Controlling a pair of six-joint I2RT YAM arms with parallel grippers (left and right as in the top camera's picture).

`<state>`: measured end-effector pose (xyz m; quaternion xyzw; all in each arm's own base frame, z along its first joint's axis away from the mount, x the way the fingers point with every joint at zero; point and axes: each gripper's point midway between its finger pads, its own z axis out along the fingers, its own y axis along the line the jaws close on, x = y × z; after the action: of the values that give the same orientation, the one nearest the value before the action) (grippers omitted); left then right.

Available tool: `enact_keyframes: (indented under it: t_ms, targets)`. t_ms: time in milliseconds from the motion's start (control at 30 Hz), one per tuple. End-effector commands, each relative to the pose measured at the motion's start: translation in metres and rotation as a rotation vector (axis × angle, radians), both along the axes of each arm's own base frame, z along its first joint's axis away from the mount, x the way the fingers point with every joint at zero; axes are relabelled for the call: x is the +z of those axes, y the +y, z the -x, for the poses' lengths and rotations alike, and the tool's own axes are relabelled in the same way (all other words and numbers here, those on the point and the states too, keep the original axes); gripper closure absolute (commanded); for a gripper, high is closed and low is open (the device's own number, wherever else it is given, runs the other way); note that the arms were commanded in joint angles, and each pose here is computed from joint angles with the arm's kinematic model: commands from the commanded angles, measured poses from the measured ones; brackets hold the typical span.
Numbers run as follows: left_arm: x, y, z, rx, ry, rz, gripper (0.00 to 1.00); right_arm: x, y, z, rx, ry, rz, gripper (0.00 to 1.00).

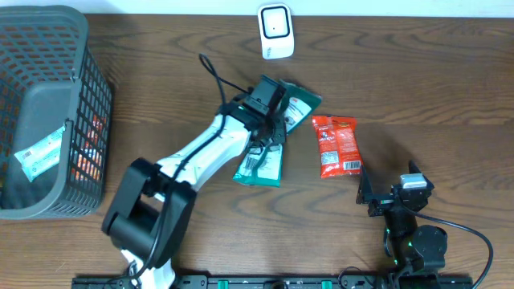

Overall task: Scan the item barcode
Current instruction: 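Carry the glove packet to the scanner and set it beside the red packet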

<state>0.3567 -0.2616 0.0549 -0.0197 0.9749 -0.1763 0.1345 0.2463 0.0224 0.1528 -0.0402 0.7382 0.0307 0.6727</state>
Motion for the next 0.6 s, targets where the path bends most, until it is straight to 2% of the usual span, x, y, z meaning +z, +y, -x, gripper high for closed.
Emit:
enact_keyframes:
  t_ms: [0, 33, 133, 267, 300, 333, 367, 400, 433, 467, 500, 567]
  targets:
    - [0.016, -0.007, -0.013, 0.024, -0.049, 0.057, 0.48, 0.000, -0.002, 0.000, -0.005, -0.002, 0.011, 0.01]
    - [0.022, -0.012, -0.016, 0.015, -0.063, 0.082, 0.27, 0.000, -0.002, 0.000, -0.005, -0.002, 0.011, 0.01]
    - [0.043, -0.022, -0.019, -0.041, -0.098, 0.138, 0.21, 0.000, -0.002, 0.000, -0.005, -0.002, 0.011, 0.01]
    - [0.074, -0.023, -0.022, -0.095, -0.175, 0.160, 0.20, 0.000, -0.002, 0.000, -0.004, -0.002, 0.011, 0.01]
    - [0.077, -0.019, -0.021, -0.110, -0.187, 0.140, 0.26, 0.000, -0.002, 0.000, -0.005, -0.002, 0.011, 0.01]
    - [0.075, -0.011, -0.020, -0.119, -0.194, 0.098, 0.37, 0.000, -0.002, 0.000, -0.004, -0.002, 0.011, 0.01]
    - [0.070, 0.003, -0.020, -0.115, -0.196, 0.025, 0.51, 0.000, -0.002, 0.000, -0.005, -0.002, 0.011, 0.01]
    - [0.063, 0.018, -0.020, -0.101, -0.190, -0.049, 0.71, 0.000, -0.002, 0.000, -0.005, -0.002, 0.011, 0.01]
    - [0.059, 0.029, -0.020, -0.088, -0.182, -0.094, 0.76, 0.000, -0.002, 0.000, -0.004, -0.002, 0.011, 0.01]
    - [0.052, 0.048, -0.019, -0.068, -0.164, -0.178, 0.85, 0.000, -0.002, 0.000, -0.004, -0.002, 0.011, 0.01]
    - [0.045, 0.064, -0.018, -0.058, -0.145, -0.244, 0.89, 0.000, -0.002, 0.000, -0.004, -0.002, 0.011, 0.01]
    - [0.039, 0.080, -0.017, -0.042, -0.122, -0.299, 0.89, 0.000, -0.002, 0.000, -0.005, -0.002, 0.011, 0.01]
